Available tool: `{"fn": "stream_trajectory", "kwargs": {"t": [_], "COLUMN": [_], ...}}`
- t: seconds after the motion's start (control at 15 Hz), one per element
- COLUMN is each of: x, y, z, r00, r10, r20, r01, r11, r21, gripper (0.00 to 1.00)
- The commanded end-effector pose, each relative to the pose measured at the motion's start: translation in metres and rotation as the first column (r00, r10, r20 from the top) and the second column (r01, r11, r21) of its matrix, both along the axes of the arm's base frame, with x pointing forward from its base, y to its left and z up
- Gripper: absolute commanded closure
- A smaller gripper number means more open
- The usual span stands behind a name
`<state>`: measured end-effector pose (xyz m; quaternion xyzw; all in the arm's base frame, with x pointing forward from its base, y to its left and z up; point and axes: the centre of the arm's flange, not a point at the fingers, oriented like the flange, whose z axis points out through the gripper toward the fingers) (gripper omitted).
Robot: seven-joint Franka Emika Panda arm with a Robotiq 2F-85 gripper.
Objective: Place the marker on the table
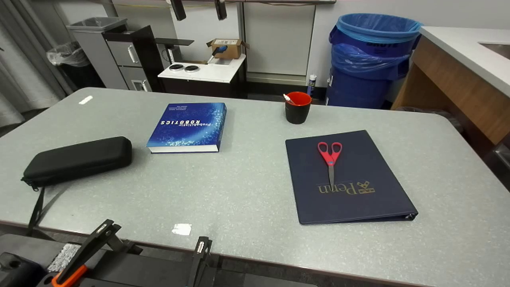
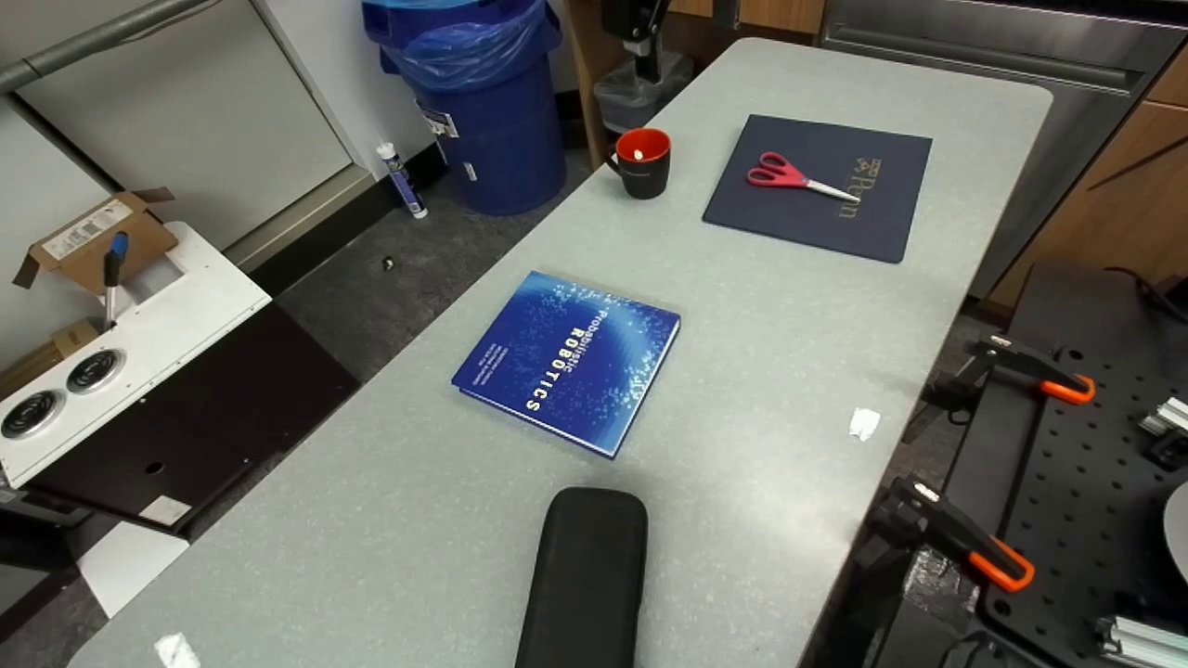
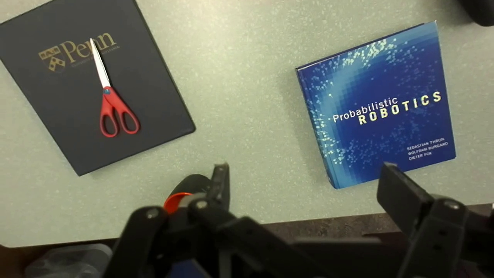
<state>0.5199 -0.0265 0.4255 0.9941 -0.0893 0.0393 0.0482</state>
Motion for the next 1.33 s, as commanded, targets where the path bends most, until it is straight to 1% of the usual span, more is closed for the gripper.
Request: {"fn": "stream_trajectory", "kwargs": {"t": [0.0, 0.07, 0.2, 0.33, 0.47, 0.6, 0.73, 0.8, 0.87, 0.93, 1.07, 1.27], "x": [0.016, 0.027, 0.055, 0.08, 0.105, 0.128, 0.149, 0.154, 0.155, 0.123, 0.134, 0.138], "y": [0.001, -0.002, -0.015, -0.03, -0.048, -0.065, -0.08, -0.086, -0.09, -0.085, -0.09, -0.09], "z": [-0.011, -0.022, -0.057, -0.089, -0.12, -0.148, -0.167, -0.171, -0.173, -0.172, -0.179, -0.177], "r00": [0.999, 0.999, 0.993, 0.985, 0.972, 0.947, 0.914, 0.899, 0.892, 0.92, 0.911, 0.909], "r10": [-0.049, -0.044, -0.107, -0.163, -0.228, -0.317, -0.404, -0.436, -0.449, -0.389, -0.41, -0.415], "r20": [0.015, -0.019, -0.046, -0.053, -0.062, -0.056, -0.031, -0.038, -0.046, -0.047, -0.043, -0.039], "r01": [0.05, 0.043, 0.101, 0.151, 0.209, 0.296, 0.383, 0.413, 0.427, 0.368, 0.39, 0.395], "r11": [0.998, 0.998, 0.988, 0.972, 0.953, 0.925, 0.888, 0.874, 0.872, 0.899, 0.89, 0.888], "r21": [-0.039, -0.054, -0.115, -0.182, -0.221, -0.237, -0.256, -0.255, -0.24, -0.237, -0.235, -0.237], "gripper": [0.0, 0.0, 0.0, 0.0, 0.0, 0.0, 0.0, 0.0, 0.0, 0.0, 0.0, 0.0]}}
